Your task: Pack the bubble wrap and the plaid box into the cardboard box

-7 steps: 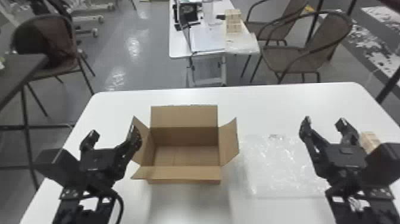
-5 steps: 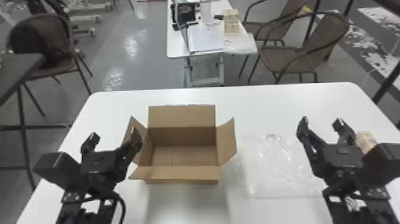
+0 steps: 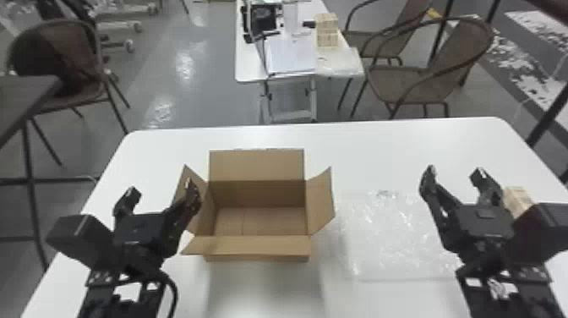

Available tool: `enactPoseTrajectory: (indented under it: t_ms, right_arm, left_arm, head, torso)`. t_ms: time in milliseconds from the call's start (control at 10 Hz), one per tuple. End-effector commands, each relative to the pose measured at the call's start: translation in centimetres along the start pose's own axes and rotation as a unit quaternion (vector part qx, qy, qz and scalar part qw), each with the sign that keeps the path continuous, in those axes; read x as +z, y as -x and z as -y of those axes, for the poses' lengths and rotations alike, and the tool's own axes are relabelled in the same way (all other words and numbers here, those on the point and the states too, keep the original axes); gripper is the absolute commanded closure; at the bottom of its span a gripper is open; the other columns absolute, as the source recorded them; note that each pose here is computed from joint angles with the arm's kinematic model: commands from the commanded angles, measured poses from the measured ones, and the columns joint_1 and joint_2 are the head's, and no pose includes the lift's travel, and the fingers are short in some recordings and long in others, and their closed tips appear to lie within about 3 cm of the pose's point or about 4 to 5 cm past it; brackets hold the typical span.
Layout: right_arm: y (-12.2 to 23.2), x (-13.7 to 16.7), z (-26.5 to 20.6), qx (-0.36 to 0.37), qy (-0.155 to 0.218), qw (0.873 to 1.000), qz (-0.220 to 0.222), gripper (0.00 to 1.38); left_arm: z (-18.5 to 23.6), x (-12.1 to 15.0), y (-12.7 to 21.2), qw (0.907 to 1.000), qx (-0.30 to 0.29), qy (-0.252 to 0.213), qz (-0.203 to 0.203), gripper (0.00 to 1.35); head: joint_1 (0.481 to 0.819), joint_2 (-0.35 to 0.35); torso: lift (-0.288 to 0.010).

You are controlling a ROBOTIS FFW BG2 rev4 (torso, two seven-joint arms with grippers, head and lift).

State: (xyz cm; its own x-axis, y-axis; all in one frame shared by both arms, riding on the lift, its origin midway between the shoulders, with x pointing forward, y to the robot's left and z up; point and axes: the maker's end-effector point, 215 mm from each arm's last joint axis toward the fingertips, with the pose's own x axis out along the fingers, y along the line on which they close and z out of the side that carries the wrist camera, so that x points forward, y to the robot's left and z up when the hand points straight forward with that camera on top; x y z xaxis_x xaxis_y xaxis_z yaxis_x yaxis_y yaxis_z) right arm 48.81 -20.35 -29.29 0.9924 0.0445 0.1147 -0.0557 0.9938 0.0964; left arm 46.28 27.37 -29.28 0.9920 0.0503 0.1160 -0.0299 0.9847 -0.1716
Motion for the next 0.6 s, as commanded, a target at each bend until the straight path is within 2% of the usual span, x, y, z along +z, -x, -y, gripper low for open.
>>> enactPoseTrajectory:
  t_ms: [0, 200, 500]
  right_arm:
    - [0.1, -0.2, 0.0, 0.0, -0.001, 1.0, -0.002, 0.48]
    - [0.0, -0.2, 0.0, 0.0, -0.001, 1.0, -0.002, 0.48]
    - [0.0, -0.3, 0.0, -0.001, -0.003, 1.0, -0.002, 0.48]
  left_arm:
    - [-0.4, -0.1, -0.6, 1.0, -0.004, -0.002, -0.008, 0.15]
    - [-0.8, -0.5, -2.7, 0.9975, -0.052, -0.021, -0.042, 0.15]
    - [-2.7, -2.6, -3.2, 0.992, -0.075, -0.045, -0.091, 0.15]
  head:
    - [0.695, 0.082]
    - [0.695, 0.081]
    - [0.695, 0.094]
  torso:
    - [-0.099]
    - [-0.099]
    - [-0.099]
